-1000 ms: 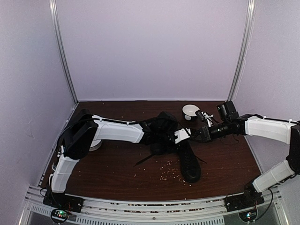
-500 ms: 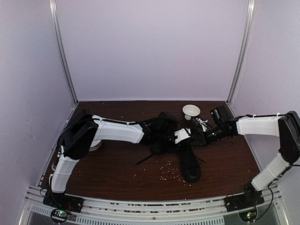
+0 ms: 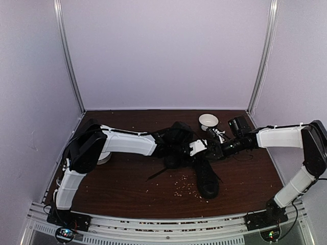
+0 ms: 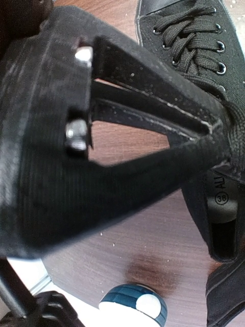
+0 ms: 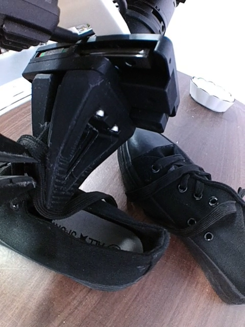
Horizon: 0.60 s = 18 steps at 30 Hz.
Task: Tie the shoes
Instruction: Adjust the loop with the shoelace on the shoe.
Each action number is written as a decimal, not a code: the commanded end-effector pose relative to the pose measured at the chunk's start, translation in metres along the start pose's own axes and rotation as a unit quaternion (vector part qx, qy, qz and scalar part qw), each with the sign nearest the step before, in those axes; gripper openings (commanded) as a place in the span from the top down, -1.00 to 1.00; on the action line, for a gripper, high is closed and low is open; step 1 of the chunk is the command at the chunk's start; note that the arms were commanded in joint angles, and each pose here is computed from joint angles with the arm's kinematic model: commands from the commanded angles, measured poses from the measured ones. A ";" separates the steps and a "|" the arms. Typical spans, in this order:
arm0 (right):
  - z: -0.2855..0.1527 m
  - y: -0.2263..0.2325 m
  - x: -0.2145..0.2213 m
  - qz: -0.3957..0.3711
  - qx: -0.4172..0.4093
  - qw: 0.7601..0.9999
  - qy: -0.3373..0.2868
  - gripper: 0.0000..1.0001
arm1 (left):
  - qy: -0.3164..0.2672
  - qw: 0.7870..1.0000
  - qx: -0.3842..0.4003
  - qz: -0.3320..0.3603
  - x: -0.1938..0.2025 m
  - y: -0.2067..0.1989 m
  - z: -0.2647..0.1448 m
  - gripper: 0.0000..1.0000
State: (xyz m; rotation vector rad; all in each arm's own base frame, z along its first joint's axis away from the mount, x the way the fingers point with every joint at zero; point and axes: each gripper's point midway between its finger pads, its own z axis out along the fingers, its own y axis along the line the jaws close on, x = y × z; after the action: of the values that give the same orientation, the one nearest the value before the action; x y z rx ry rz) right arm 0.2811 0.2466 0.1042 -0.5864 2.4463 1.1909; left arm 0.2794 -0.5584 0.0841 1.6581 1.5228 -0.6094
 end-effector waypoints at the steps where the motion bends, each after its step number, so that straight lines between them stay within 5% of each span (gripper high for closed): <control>1: 0.006 0.004 -0.002 -0.007 -0.018 1.000 -0.008 0.76 | -0.050 0.999 -0.010 0.009 -0.034 0.007 -0.012 1.00; 18: 0.018 0.000 -0.001 -0.006 -0.032 0.999 -0.020 0.58 | -0.147 0.989 0.024 -0.024 -0.071 0.000 -0.013 1.00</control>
State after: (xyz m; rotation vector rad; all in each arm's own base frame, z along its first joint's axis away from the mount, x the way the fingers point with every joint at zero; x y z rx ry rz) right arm 0.2872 0.2526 0.1006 -0.5680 2.3965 1.2358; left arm 0.2783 -0.5543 0.0795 1.6205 1.5866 -0.7028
